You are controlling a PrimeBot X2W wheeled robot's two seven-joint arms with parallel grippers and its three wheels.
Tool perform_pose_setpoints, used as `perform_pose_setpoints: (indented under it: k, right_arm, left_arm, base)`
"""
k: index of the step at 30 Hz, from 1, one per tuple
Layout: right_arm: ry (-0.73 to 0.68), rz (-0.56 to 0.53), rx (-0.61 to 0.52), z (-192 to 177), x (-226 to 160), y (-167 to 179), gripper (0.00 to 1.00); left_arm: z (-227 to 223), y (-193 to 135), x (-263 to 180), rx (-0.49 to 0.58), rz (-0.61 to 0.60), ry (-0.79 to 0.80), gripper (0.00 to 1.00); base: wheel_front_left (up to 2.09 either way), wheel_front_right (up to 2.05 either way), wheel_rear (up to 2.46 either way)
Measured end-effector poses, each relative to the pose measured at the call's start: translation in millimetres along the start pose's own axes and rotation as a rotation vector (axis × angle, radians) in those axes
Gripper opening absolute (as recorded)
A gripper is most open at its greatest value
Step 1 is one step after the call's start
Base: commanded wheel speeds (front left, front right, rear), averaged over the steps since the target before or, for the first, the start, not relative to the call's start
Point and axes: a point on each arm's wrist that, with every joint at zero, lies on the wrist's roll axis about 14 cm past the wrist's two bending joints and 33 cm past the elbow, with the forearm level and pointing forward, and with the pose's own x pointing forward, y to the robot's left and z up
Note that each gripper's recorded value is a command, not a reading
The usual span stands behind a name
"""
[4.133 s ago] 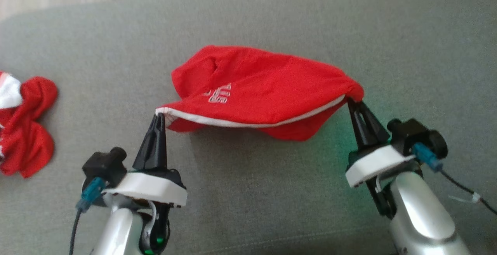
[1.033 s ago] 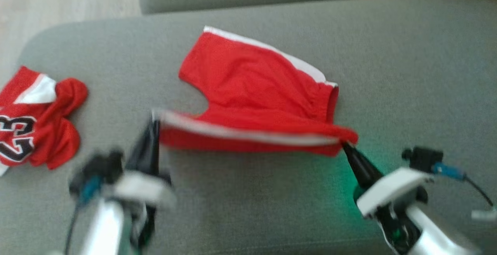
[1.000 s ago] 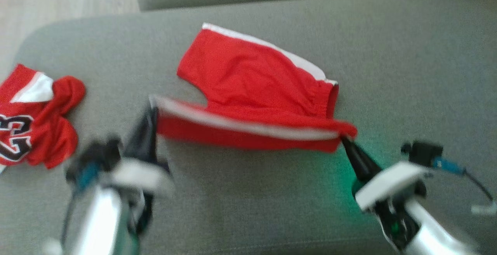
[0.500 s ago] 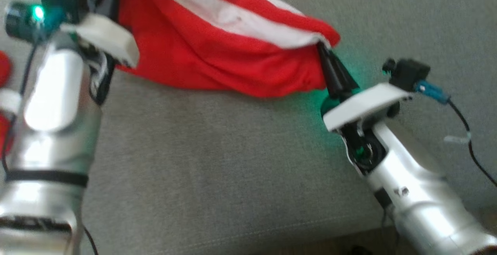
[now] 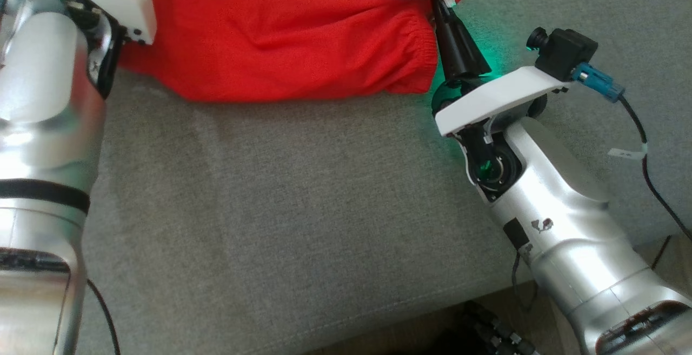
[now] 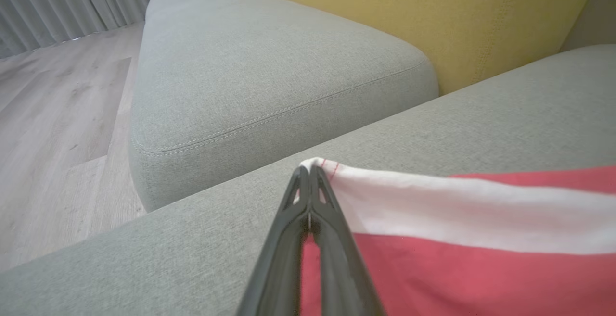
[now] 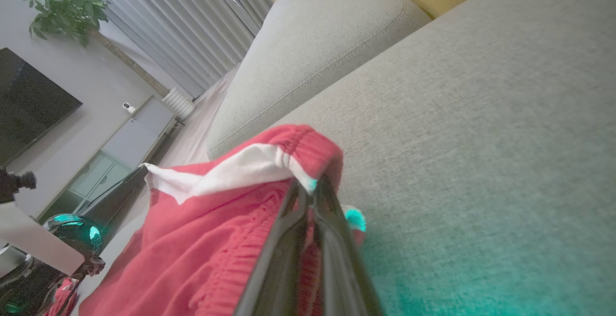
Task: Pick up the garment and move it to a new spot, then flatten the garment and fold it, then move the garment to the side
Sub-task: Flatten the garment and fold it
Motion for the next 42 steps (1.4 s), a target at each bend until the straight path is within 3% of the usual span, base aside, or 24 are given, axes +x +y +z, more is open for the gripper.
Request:
perform_pose_setpoints:
  k: [5, 6, 7, 16, 24, 35, 37, 42]
  right_arm:
    - [0.007, -0.026, -0.030, -0.9, -1.1, -10.1, 0.00]
    - [0.012, -0.021, -0.052, -1.2, -0.4, -9.7, 0.00]
    - [0.007, -0.024, -0.059, 0.9, 0.4, -11.0, 1.00]
    - [-0.064, -0.033, -0.190, 27.0, -1.2, -14.6, 1.00]
    - [-0.075, -0.119, -0.249, 23.8, -31.5, -38.5, 1.00]
    - [-0.091, -0.166, -0.264, 27.4, -49.2, -52.1, 1.00]
    - [-0.097, -0.166, -0.264, 29.6, -51.0, -51.2, 1.00]
    - [-0.113, -0.162, -0.263, 35.0, -56.8, -46.4, 1.00]
  left_arm:
    - [-1.0, 3.1, 4.7, -0.001, 0.029, -0.002, 0.00]
    - [-1.6, 2.5, 5.0, -0.001, 0.027, -0.002, 0.16]
    - [-1.8, 1.9, 5.3, 0.000, 0.025, -0.002, 1.00]
    - [2.2, 9.3, -8.9, -0.097, 0.119, -0.015, 1.00]
    - [-52.0, -18.3, -50.7, -0.178, 0.128, 0.155, 1.00]
    - [-67.5, -16.2, -53.3, -0.234, 0.175, 0.218, 1.00]
    - [-68.3, -17.5, -55.1, -0.232, 0.175, 0.233, 0.00]
    - [-67.1, -20.6, -65.3, -0.241, 0.189, 0.252, 0.00]
  base:
    - [0.00, 0.00, 0.00]
    - [0.00, 0.00, 0.00]
    - [0.00, 0.00, 0.00]
    - [0.00, 0.00, 0.00]
    - [0.00, 0.00, 0.00]
    - [0.00, 0.00, 0.00]
    - [0.00, 0.00, 0.00]
    - [0.00, 0.00, 0.00]
